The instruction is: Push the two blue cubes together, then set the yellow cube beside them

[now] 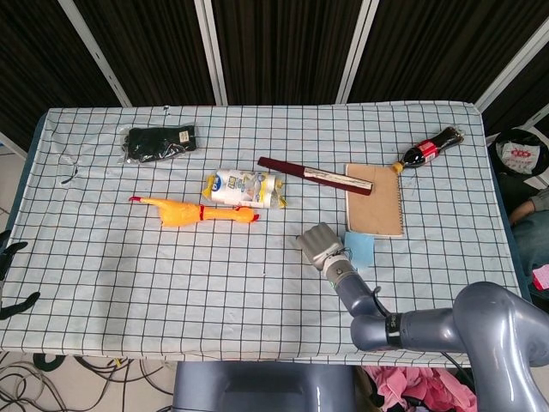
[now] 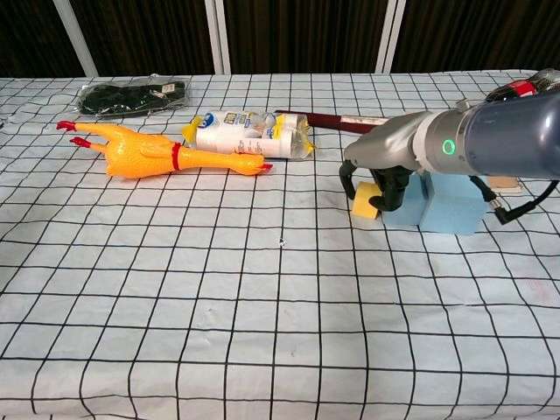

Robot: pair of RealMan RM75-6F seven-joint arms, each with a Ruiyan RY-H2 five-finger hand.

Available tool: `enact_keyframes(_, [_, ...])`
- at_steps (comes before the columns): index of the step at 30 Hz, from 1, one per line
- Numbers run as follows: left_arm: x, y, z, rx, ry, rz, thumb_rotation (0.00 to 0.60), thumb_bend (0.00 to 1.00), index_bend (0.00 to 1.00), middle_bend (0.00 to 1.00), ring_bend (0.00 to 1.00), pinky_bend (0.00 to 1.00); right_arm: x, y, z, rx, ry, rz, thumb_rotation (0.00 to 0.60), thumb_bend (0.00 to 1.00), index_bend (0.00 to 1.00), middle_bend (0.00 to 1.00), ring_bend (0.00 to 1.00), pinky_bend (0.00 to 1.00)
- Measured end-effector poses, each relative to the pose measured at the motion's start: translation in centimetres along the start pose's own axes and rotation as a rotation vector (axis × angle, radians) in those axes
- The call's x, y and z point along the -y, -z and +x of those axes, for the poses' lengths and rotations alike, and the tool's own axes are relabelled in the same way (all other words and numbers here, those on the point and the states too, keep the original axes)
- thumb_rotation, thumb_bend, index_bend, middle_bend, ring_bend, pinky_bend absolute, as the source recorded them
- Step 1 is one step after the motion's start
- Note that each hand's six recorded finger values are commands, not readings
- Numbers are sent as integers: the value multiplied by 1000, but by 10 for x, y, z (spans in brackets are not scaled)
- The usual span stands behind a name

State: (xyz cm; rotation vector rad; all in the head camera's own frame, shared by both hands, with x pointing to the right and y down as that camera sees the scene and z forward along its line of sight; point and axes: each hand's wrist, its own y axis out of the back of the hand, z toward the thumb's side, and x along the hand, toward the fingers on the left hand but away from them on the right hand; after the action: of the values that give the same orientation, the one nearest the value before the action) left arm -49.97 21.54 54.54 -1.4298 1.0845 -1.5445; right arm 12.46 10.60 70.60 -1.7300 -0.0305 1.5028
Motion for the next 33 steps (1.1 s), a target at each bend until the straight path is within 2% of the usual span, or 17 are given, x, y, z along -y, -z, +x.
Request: enact_keyframes(33, [0, 0, 0, -1, 2, 3, 600, 49, 221, 70, 0, 0, 9, 5, 4, 7, -22, 16, 600, 512, 323, 1000, 1000, 1000])
